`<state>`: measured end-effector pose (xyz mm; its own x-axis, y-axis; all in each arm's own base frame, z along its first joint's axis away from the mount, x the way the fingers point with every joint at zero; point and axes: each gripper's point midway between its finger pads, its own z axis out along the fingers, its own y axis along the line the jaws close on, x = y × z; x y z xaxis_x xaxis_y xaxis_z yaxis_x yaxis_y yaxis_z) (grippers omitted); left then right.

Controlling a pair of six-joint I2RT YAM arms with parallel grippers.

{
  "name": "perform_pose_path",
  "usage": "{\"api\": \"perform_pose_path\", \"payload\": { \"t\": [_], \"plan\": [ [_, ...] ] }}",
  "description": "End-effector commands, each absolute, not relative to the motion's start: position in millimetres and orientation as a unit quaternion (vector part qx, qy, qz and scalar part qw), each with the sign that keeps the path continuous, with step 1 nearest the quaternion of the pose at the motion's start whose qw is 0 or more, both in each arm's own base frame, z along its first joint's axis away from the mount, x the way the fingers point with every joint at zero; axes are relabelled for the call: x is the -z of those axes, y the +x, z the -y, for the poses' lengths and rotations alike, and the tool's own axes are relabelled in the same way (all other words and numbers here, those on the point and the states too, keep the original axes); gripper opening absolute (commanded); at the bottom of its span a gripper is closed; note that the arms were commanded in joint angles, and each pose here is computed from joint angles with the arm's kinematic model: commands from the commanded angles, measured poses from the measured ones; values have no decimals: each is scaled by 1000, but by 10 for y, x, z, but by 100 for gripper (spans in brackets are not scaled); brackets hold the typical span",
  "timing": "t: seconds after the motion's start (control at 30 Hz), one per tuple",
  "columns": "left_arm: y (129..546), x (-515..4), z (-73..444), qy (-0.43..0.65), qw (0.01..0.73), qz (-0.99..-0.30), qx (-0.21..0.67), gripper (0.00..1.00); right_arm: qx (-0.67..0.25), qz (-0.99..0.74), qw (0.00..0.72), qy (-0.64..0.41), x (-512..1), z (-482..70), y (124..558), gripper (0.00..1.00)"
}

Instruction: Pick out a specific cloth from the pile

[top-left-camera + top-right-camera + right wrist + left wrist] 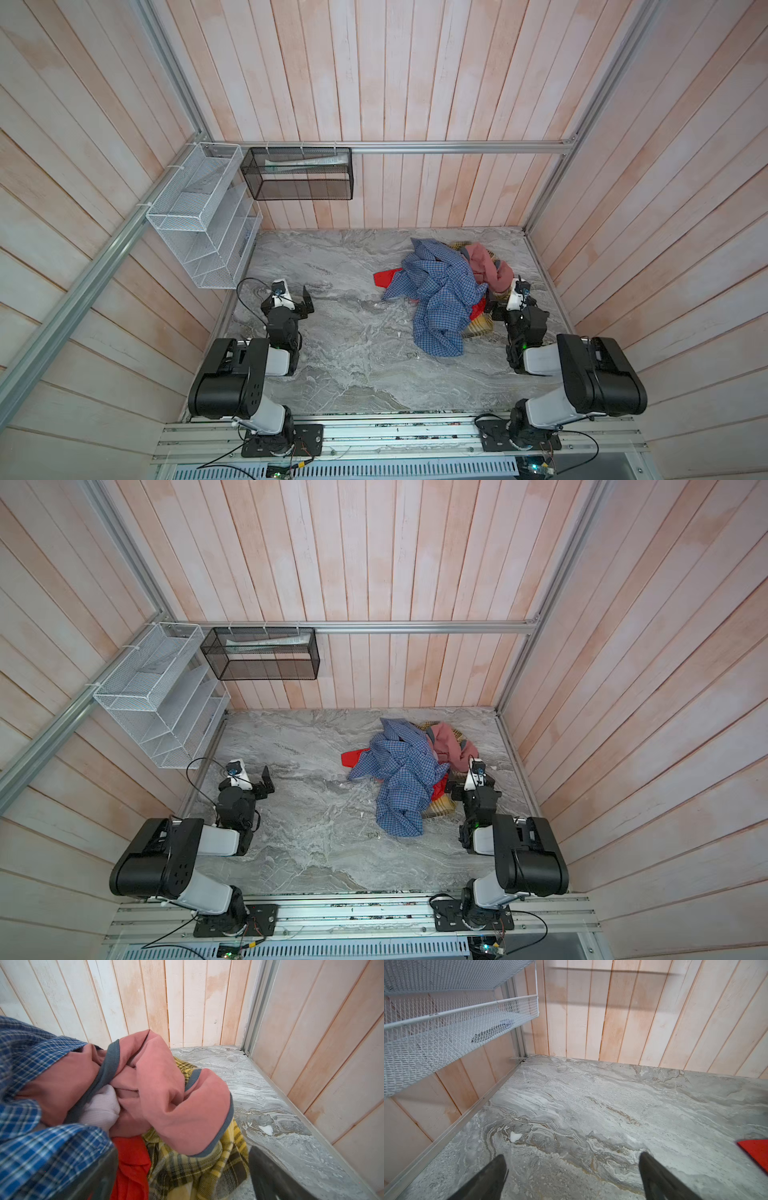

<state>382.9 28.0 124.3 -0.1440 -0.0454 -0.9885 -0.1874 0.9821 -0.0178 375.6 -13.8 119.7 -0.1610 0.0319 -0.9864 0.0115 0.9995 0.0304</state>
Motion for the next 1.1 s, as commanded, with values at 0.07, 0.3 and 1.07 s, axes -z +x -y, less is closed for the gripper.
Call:
{"api": "perform_pose_path", "payload": {
  "t": [0.07, 0.3, 1.07],
  "plan": [
    [3844, -1304, -289, -81, 657, -747, -54, 100, -11, -760, 650, 10, -1234, 130, 3795, 98],
    [3846, -1307, -290, -82, 658, -747, -54, 100, -11, -760, 650, 11, -1238, 131, 3796, 98],
    [3842, -1302, -291, -82, 657, -747, -54, 100, -9, -757, 653, 19, -1252, 156, 3793, 98]
  ]
}}
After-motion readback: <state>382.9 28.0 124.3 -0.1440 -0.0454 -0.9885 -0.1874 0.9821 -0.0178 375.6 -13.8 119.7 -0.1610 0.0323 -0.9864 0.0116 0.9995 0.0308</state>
